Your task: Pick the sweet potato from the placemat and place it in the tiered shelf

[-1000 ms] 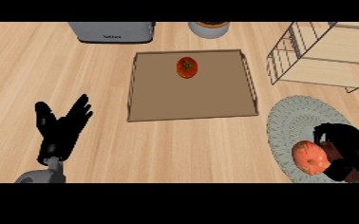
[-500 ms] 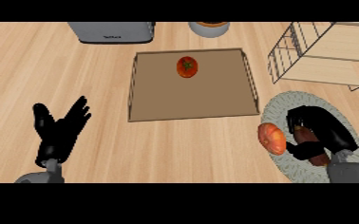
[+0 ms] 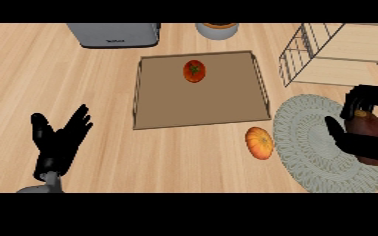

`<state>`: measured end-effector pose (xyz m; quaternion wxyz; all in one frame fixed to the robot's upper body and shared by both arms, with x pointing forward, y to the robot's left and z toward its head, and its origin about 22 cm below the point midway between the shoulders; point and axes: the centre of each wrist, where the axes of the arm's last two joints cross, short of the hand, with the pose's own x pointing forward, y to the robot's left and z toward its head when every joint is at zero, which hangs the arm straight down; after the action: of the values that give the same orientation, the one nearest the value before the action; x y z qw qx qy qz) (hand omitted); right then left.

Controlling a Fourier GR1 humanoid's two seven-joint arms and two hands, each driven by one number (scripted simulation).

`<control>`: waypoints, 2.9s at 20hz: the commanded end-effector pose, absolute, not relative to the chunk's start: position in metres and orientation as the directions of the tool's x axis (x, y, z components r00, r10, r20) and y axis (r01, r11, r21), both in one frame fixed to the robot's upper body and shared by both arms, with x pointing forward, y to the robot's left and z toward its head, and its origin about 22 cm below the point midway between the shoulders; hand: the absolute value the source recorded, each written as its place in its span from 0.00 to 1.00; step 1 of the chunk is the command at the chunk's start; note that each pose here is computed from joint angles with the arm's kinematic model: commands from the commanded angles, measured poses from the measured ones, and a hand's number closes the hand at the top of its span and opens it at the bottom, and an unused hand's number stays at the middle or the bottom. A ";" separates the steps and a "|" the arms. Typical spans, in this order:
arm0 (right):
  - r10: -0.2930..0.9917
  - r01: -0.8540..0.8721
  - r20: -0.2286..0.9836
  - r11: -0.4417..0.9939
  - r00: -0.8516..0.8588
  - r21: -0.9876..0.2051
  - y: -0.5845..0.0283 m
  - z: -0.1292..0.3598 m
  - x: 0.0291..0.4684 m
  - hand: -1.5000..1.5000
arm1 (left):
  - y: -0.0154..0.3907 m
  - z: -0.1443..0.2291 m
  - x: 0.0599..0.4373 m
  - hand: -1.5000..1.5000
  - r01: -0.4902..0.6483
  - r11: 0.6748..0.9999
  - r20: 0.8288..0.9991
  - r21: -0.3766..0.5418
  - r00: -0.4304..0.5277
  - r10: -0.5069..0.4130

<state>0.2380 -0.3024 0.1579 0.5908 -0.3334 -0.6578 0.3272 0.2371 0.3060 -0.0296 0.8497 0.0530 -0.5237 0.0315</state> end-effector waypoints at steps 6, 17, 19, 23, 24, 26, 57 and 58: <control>0.808 0.250 0.589 0.576 -0.026 -0.778 -0.323 0.282 0.211 1.00 | 0.308 -0.036 0.245 0.50 -0.095 0.994 0.889 0.053 0.458 -0.003; 0.756 0.355 0.653 0.600 0.041 -0.717 -0.380 0.353 0.264 1.00 | 0.290 -0.044 0.240 0.50 -0.086 0.994 0.899 0.064 0.438 -0.020; 0.761 0.356 0.645 0.588 0.059 -0.726 -0.379 0.367 0.273 1.00 | 0.283 -0.025 0.257 0.50 -0.072 0.996 0.890 0.061 0.456 -0.021; 0.766 0.365 0.641 0.582 0.056 -0.727 -0.406 0.379 0.297 1.00 | 0.296 -0.019 0.252 0.50 -0.047 0.998 0.899 0.050 0.437 -0.025; 0.770 0.345 0.637 0.585 0.048 -0.734 -0.414 0.368 0.304 1.00 | 0.306 -0.018 0.241 0.50 -0.056 0.996 0.894 0.076 0.446 -0.043; 0.773 0.308 0.632 0.590 0.051 -0.746 -0.414 0.371 0.318 1.00 | 0.286 -0.031 0.256 0.50 -0.069 0.997 0.894 0.047 0.448 -0.011; 0.826 0.309 0.564 0.538 -0.007 -0.784 -0.446 0.309 0.401 1.00 | 0.289 -0.024 0.261 0.50 -0.043 0.998 0.904 0.051 0.427 -0.028; 0.829 0.290 0.559 0.534 0.004 -0.795 -0.444 0.290 0.406 1.00 | 0.294 -0.020 0.242 0.50 -0.066 0.997 0.898 0.046 0.440 -0.012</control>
<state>0.4013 -0.4435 0.3040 0.5668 -0.4257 -0.6650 0.2353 0.2556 0.2888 -0.0218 0.8452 0.0360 -0.5332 0.0094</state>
